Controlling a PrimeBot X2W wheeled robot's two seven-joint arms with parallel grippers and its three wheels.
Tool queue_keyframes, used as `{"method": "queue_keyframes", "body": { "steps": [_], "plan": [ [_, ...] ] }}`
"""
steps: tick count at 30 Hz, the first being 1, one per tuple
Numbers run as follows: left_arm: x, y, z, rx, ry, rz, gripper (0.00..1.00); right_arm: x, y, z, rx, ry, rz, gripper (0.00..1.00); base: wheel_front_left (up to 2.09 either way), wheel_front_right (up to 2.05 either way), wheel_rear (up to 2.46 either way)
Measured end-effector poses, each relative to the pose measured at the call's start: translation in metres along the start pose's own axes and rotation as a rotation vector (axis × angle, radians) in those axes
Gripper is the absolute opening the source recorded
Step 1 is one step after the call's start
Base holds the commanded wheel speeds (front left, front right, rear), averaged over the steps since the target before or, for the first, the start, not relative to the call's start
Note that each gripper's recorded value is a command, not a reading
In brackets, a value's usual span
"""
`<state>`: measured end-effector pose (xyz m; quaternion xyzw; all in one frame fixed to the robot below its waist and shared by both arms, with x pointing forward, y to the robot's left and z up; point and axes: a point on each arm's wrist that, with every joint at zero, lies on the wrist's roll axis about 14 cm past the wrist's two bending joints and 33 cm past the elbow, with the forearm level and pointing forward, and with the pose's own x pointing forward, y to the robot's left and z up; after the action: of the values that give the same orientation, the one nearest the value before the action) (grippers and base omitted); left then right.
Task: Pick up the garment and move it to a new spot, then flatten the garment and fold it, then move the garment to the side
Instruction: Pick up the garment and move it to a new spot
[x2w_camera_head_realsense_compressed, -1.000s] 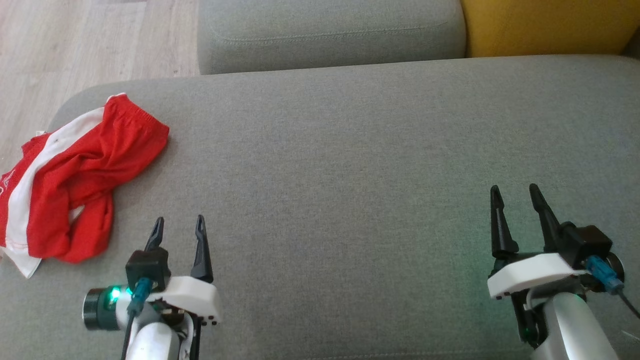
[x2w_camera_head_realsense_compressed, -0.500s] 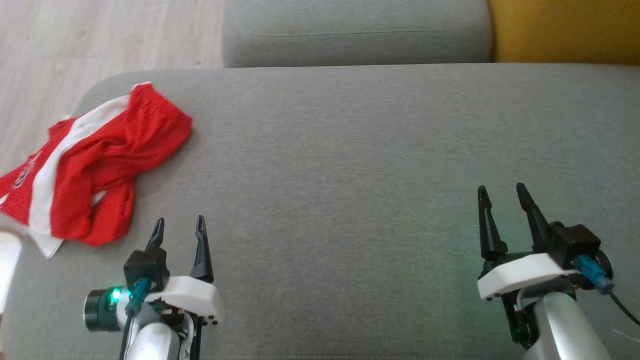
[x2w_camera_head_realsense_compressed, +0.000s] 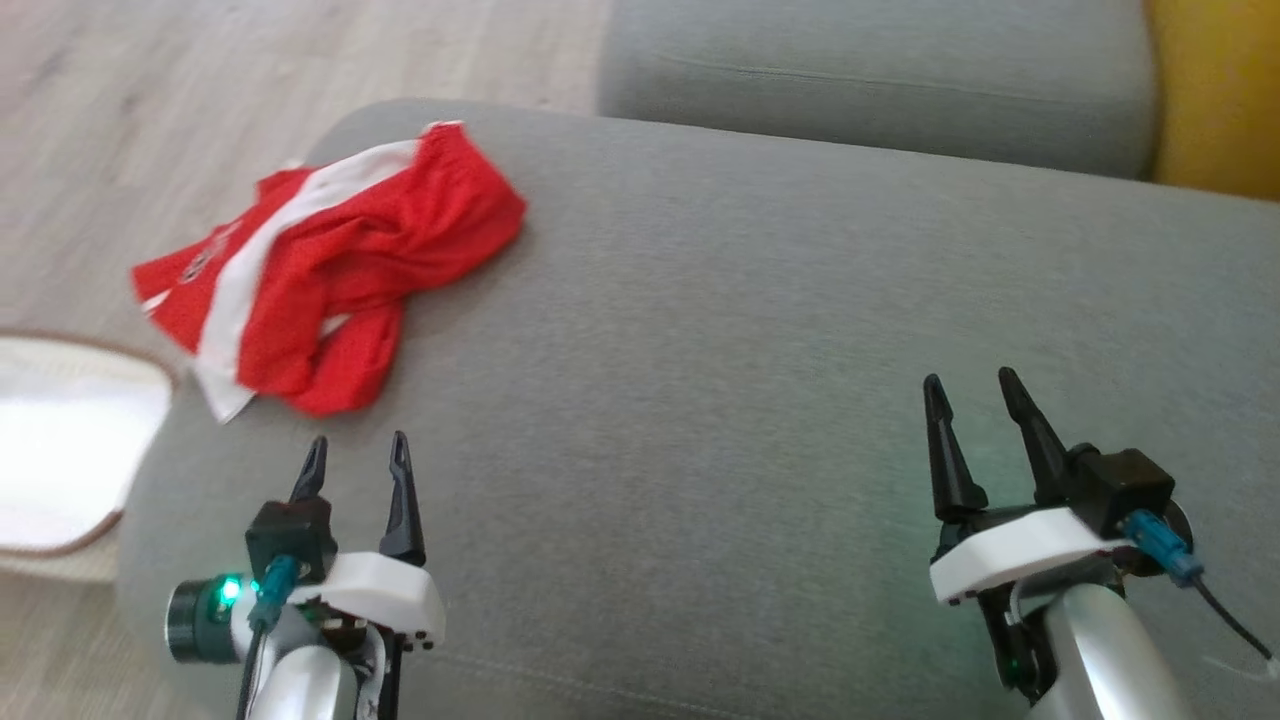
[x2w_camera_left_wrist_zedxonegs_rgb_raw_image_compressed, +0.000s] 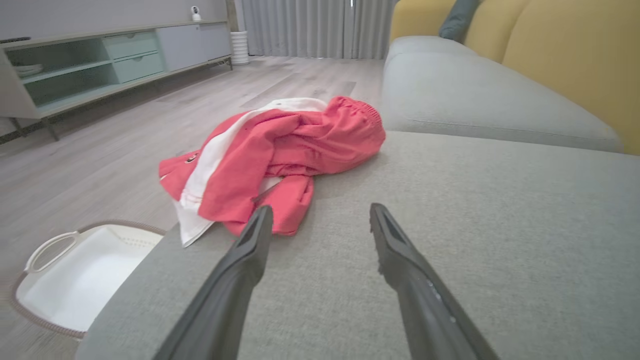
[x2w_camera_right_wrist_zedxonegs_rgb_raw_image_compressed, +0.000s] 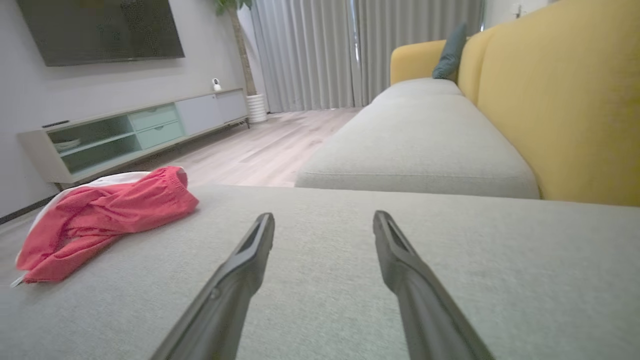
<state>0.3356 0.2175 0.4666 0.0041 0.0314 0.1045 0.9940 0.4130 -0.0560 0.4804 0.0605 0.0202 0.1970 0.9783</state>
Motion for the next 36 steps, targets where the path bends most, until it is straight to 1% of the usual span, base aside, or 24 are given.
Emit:
{"method": "queue_keyframes", "body": {
  "steps": [9,21,28,36],
  "plan": [
    [-0.019,0.042,-0.003,-0.009,0.008,0.123,1.00,0.024,0.042,-0.004,0.009,0.013,0.125,1.00,0.00,0.00,0.00],
    [-0.050,0.098,0.000,-0.022,-0.005,0.303,1.00,0.043,0.090,-0.016,0.016,0.045,0.262,1.00,0.00,0.00,0.00],
    [-0.065,0.122,-0.002,-0.025,-0.001,0.379,1.00,0.047,0.113,-0.021,0.015,0.058,0.326,1.00,0.00,0.00,0.00],
    [-0.068,0.131,-0.003,-0.018,0.009,0.412,1.00,0.054,0.120,-0.025,0.015,0.062,0.350,1.00,0.00,0.00,0.00]
  ]
}}
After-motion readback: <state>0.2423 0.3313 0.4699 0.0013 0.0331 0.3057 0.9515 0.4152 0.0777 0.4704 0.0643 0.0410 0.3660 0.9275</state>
